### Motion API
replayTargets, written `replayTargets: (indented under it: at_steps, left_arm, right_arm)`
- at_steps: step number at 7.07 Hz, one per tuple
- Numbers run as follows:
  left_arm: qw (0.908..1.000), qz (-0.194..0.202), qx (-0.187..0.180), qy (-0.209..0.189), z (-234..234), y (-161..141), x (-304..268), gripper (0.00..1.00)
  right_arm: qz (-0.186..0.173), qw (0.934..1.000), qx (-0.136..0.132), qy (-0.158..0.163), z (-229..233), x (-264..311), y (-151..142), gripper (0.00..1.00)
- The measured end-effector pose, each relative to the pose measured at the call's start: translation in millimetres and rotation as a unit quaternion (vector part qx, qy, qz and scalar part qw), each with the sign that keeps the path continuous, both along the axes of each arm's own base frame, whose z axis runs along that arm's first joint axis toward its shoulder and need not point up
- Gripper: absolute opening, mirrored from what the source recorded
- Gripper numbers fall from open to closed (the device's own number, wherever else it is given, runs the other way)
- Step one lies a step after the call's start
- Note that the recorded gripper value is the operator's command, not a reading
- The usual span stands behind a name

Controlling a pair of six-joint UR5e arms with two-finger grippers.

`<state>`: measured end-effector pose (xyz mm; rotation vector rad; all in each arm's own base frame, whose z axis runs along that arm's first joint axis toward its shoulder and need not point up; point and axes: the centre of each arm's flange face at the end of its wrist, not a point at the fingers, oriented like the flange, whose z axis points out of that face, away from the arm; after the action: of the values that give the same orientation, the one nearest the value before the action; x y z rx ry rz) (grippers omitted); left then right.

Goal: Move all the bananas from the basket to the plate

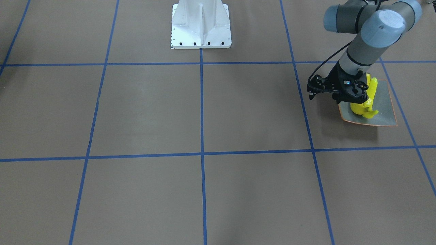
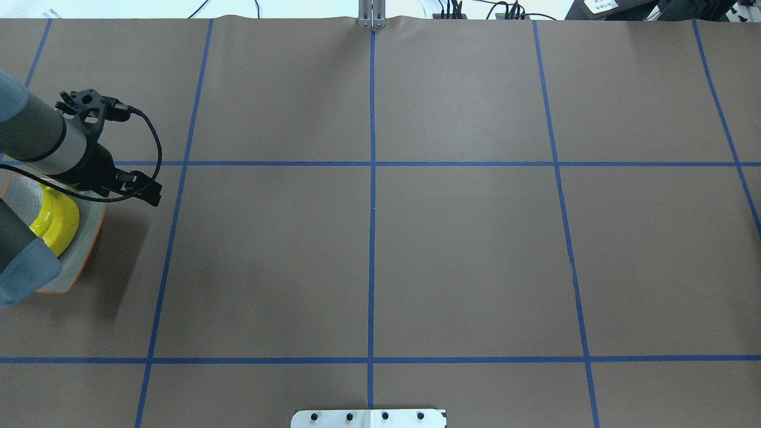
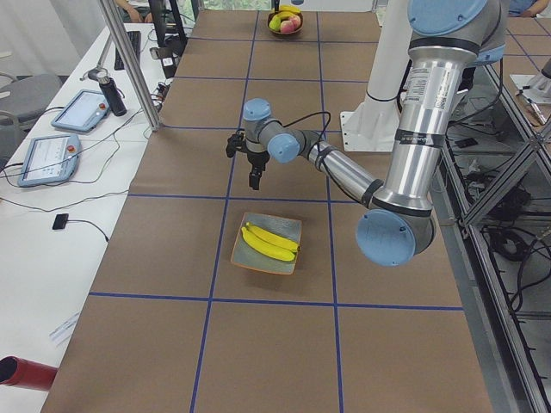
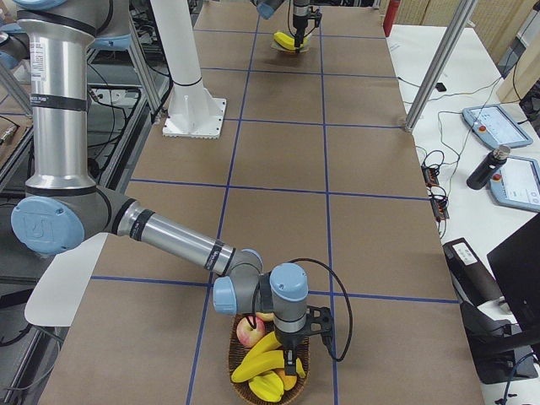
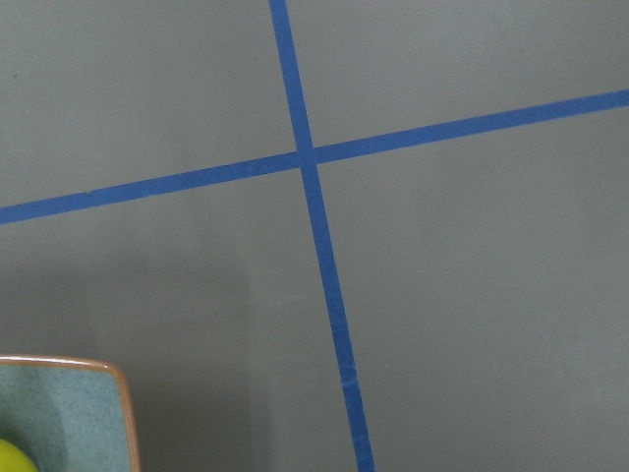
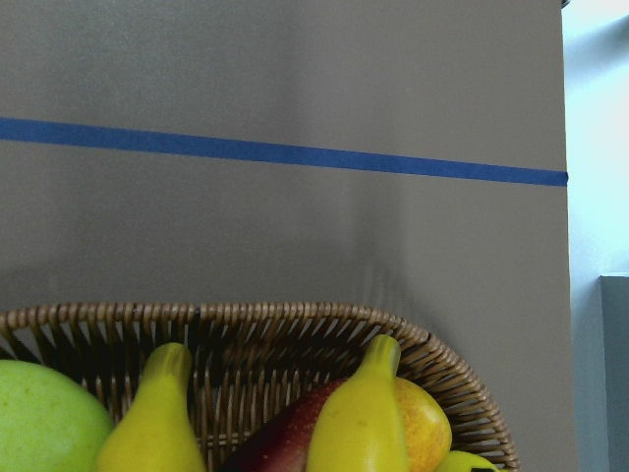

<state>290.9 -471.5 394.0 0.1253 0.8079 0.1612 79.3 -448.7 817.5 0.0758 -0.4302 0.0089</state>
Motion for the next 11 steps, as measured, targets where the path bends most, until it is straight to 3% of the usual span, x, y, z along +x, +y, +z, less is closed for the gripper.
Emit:
replayTargets:
  at_steps: [1,4,8,11]
  left_arm:
    - [1.0,-0.001,-0.001,0.0,0,0,0,1.0]
    - [0.9999,-0.008,-0.007,0.003,-2,0,0,1.0]
    - [0.9999,-0.012,-0.009,0.007,-5,1,0,1.0]
    - [0.9999,-0.012,-0.009,0.008,-6,1,0,1.0]
  right_arm:
    - [-0.004,1.0,0.0,0.0,2,-1,2,0.63]
    - [-0.011,0.9999,-0.001,0.0,5,-1,6,0.0]
    - [-0.035,0.9993,0.014,-0.005,1,-1,4,0.0]
    - [-0.064,0.9974,0.031,-0.015,-26,35,0,0.0]
